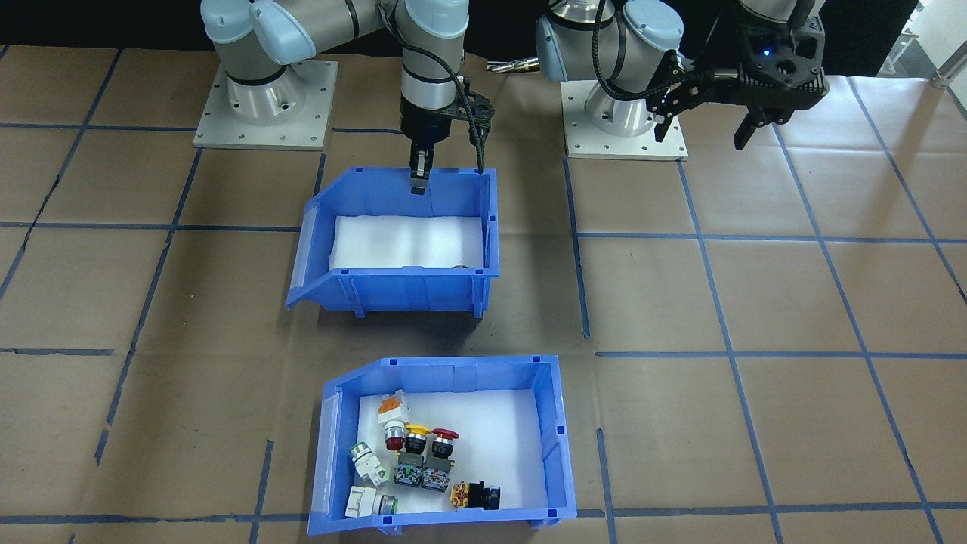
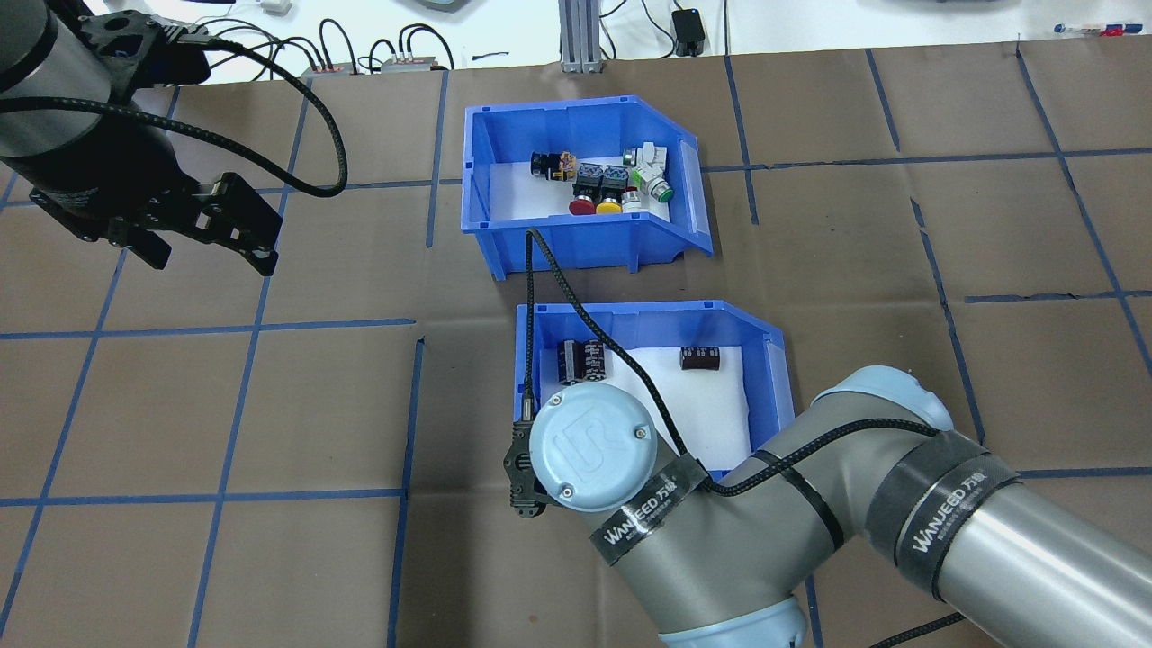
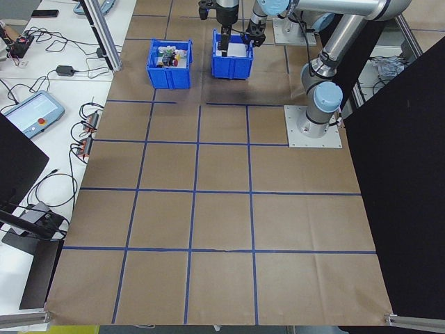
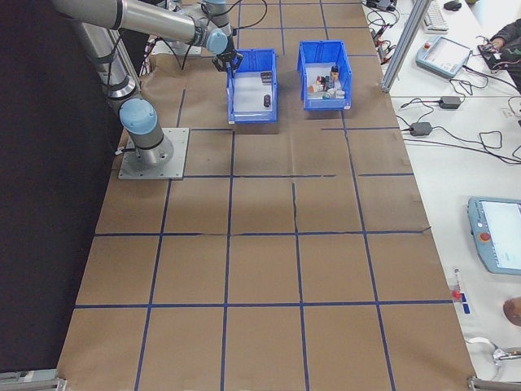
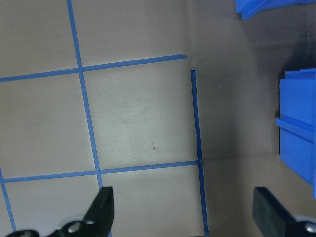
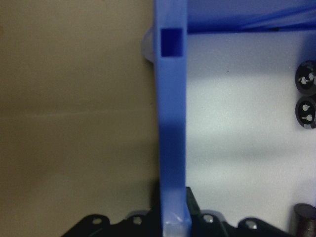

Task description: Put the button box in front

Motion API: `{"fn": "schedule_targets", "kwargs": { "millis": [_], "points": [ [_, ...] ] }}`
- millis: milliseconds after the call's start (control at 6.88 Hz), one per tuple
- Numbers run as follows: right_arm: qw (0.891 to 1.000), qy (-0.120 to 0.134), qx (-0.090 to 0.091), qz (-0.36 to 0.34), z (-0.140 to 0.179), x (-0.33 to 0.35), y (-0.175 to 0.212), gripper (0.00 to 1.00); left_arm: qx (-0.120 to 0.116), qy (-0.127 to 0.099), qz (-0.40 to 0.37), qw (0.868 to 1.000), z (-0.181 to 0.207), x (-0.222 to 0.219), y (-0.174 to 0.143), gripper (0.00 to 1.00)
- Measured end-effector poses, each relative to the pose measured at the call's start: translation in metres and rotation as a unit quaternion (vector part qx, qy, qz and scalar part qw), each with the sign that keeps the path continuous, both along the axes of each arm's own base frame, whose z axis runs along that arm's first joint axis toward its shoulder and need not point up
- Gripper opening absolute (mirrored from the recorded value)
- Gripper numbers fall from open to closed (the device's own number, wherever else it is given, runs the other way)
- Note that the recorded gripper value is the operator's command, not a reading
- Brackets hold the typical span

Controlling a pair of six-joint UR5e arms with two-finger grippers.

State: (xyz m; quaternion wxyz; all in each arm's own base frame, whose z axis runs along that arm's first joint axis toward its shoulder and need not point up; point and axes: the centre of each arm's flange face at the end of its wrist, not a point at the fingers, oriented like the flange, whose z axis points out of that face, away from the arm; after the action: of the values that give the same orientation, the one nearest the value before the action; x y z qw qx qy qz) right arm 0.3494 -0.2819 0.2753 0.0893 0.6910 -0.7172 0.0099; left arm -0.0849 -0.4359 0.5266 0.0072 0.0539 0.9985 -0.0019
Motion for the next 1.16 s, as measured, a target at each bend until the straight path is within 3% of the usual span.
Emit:
{"fn": "schedule_targets", "kwargs": {
  "millis": [291, 582, 873, 1164],
  "points": [
    [1.000, -0.010, 0.007, -0.003, -0.001, 0.003, 0.001, 1.00, -0.001, 0.001, 0.000, 1.000, 0.000, 0.000, 0.000, 1.00],
    [1.000, -0.016, 0.003, -0.010, 0.007, 0.000, -0.005, 1.00, 0.000, 0.001, 0.000, 1.000, -0.001, 0.000, -0.001, 1.00],
    [0.999, -0.023, -0.008, -0.038, 0.038, -0.017, -0.025, 1.00, 0.002, 0.000, 0.001, 1.000, -0.001, 0.000, -0.001, 1.00],
    [0.993, -0.029, -0.009, -0.118, 0.085, -0.066, -0.070, 1.00, 0.004, 0.001, 0.004, 1.000, -0.002, -0.001, 0.000, 1.00]
  ]
}}
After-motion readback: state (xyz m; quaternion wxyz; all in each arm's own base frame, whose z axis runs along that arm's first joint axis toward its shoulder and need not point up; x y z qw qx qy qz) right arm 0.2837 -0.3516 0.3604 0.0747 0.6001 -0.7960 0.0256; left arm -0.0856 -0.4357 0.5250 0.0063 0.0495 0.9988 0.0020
